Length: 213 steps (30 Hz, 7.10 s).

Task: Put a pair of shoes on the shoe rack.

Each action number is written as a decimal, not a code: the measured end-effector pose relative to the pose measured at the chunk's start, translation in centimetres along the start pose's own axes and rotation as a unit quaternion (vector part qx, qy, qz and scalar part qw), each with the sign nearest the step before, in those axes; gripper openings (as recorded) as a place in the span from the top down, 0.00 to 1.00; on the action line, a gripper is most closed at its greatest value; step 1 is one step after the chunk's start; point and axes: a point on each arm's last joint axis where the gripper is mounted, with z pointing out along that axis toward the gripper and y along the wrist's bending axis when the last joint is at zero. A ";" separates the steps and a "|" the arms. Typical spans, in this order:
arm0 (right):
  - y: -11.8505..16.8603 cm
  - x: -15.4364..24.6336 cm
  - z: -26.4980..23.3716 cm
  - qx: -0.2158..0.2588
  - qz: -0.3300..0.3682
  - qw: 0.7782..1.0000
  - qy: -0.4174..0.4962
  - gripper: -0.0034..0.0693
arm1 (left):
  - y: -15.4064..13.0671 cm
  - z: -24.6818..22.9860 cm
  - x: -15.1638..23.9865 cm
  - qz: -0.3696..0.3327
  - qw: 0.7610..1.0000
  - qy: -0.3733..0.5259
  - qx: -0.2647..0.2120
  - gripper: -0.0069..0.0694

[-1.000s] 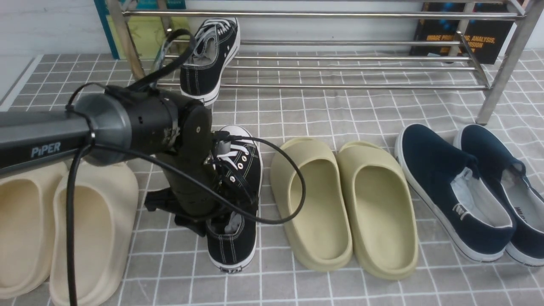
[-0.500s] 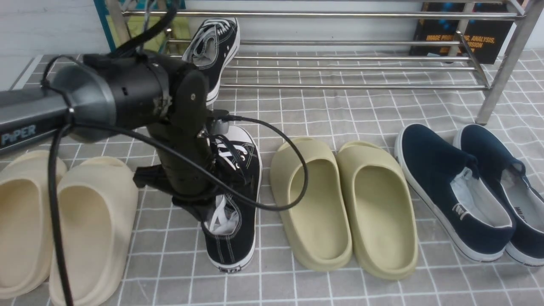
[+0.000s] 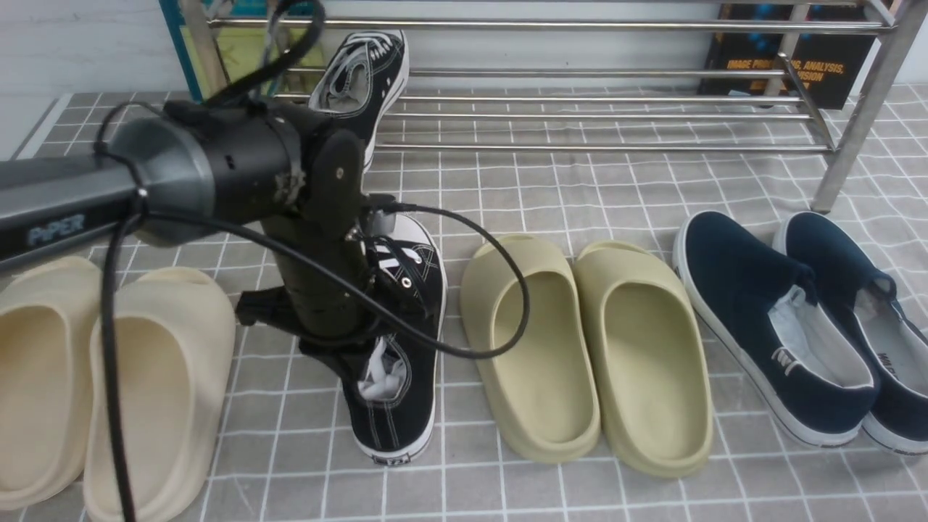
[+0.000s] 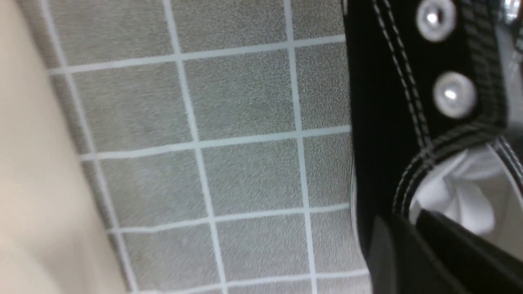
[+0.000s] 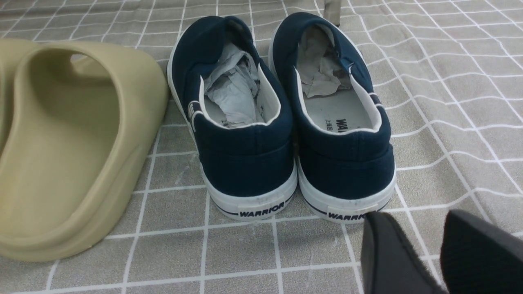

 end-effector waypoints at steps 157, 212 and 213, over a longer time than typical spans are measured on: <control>0.0 0.0 0.0 0.000 0.000 1.000 0.000 0.62 | 12.1 -23.2 23.3 -0.089 0.875 -0.470 0.075 0.90; 0.0 0.0 0.0 -0.001 0.000 1.000 0.000 0.62 | 14.3 -0.3 27.3 -0.127 0.835 -0.535 -0.010 0.93; 0.0 0.0 0.0 -0.001 0.000 1.000 0.000 0.62 | 14.3 -0.3 27.3 -0.128 0.836 -0.534 -0.011 0.93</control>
